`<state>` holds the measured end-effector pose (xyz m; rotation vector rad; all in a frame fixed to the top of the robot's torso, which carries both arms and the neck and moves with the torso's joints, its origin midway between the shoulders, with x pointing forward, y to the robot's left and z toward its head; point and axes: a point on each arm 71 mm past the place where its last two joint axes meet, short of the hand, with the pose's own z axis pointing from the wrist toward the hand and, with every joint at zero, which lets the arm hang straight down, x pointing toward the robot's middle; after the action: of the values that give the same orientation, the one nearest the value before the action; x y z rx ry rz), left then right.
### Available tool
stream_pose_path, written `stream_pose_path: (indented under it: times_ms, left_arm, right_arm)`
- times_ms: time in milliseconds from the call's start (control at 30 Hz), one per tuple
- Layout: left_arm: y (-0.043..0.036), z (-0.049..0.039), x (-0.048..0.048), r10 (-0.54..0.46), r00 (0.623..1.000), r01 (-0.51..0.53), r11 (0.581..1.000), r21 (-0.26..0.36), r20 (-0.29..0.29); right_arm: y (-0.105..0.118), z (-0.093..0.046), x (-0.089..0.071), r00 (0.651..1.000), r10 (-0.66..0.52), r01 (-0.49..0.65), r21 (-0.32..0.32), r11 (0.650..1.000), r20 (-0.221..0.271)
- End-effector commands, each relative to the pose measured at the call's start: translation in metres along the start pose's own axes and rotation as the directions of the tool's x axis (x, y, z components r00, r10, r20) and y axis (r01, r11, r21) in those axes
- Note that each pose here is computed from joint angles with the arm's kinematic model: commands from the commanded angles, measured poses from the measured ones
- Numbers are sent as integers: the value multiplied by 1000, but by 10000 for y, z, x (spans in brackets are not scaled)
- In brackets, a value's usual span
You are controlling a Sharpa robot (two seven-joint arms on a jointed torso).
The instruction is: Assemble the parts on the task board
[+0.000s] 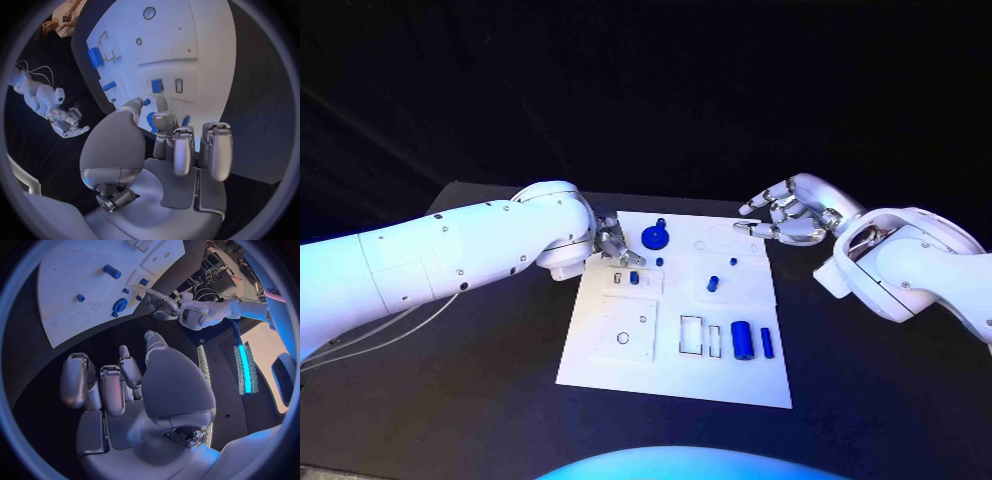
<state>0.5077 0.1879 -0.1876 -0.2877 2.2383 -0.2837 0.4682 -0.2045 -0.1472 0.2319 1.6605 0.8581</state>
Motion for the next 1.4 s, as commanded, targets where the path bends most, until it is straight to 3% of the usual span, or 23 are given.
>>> stream_pose_path:
  times_ms: [33,133,333,500,767,1033,1400]
  left_arm:
    - [56,-13,-101,-26,1000,26,999,-32,-7]
    - [111,-4,-228,-21,1000,21,999,-46,13]
    - [172,60,-390,-23,998,27,997,-68,58]
    - [187,100,-440,-24,997,30,997,-76,76]
    - [174,189,-476,-6,996,14,995,-94,86]
    - [160,294,-446,21,997,-12,994,-112,74]
    - [172,364,-431,39,997,-30,991,-131,67]
  right_arm:
    - [0,-1,7,1000,-4,4,-6,1000,-6]
    - [-2,0,8,1000,-5,4,-5,1000,-7]
    - [3,2,13,1000,-4,4,-6,1000,-8]
    - [3,1,15,1000,-4,4,-6,1000,-9]
    - [7,0,20,1000,-4,4,-6,1000,-11]
    - [11,2,24,1000,-4,3,-8,1000,-12]
    - [13,4,27,1000,-3,3,-9,1000,-13]
